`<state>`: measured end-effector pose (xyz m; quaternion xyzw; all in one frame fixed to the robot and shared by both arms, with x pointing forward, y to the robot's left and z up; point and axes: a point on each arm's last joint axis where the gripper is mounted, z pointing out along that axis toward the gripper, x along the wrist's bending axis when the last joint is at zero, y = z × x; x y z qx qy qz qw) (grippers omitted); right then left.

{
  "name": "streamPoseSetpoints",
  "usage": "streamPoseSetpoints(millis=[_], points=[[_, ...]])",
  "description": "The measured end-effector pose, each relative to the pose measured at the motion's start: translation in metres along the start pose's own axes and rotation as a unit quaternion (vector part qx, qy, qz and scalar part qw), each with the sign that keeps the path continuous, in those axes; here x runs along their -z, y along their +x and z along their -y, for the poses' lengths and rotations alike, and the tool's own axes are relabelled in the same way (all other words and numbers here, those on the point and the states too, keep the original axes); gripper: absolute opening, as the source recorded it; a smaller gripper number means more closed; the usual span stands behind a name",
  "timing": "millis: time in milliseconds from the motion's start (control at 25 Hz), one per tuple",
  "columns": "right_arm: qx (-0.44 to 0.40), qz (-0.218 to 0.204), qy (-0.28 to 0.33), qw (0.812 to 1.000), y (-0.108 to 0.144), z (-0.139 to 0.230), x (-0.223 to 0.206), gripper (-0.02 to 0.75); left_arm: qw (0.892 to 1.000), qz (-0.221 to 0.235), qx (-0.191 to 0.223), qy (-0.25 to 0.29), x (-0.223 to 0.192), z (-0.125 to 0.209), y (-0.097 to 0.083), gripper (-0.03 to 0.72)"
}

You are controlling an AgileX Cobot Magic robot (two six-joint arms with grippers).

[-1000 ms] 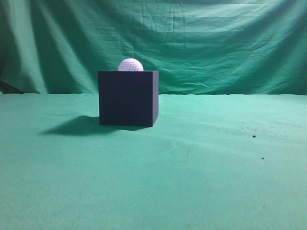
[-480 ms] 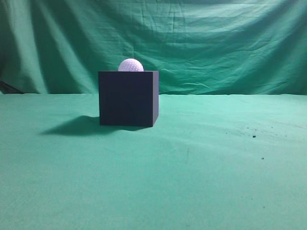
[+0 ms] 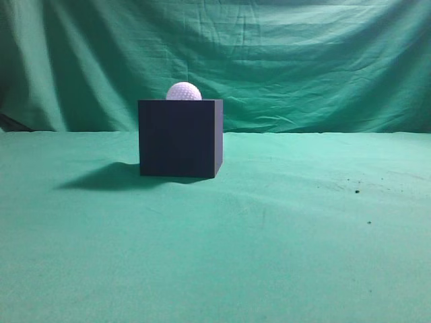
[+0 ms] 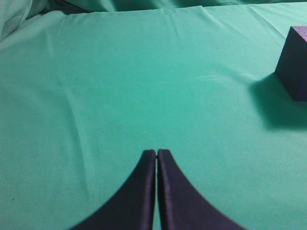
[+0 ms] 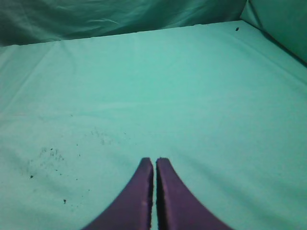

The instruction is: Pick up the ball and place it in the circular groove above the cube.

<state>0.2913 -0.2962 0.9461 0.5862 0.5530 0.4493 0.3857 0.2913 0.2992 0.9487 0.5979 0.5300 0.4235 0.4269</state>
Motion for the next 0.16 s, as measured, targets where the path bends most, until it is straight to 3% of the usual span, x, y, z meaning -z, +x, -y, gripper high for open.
streamPoseSetpoints(millis=[160], points=[[0.0, 0.0, 0.0, 1.0, 0.0, 0.0, 0.0, 0.0, 1.0, 0.0, 0.0, 0.0, 0.0, 0.0, 0.0, 0.0]])
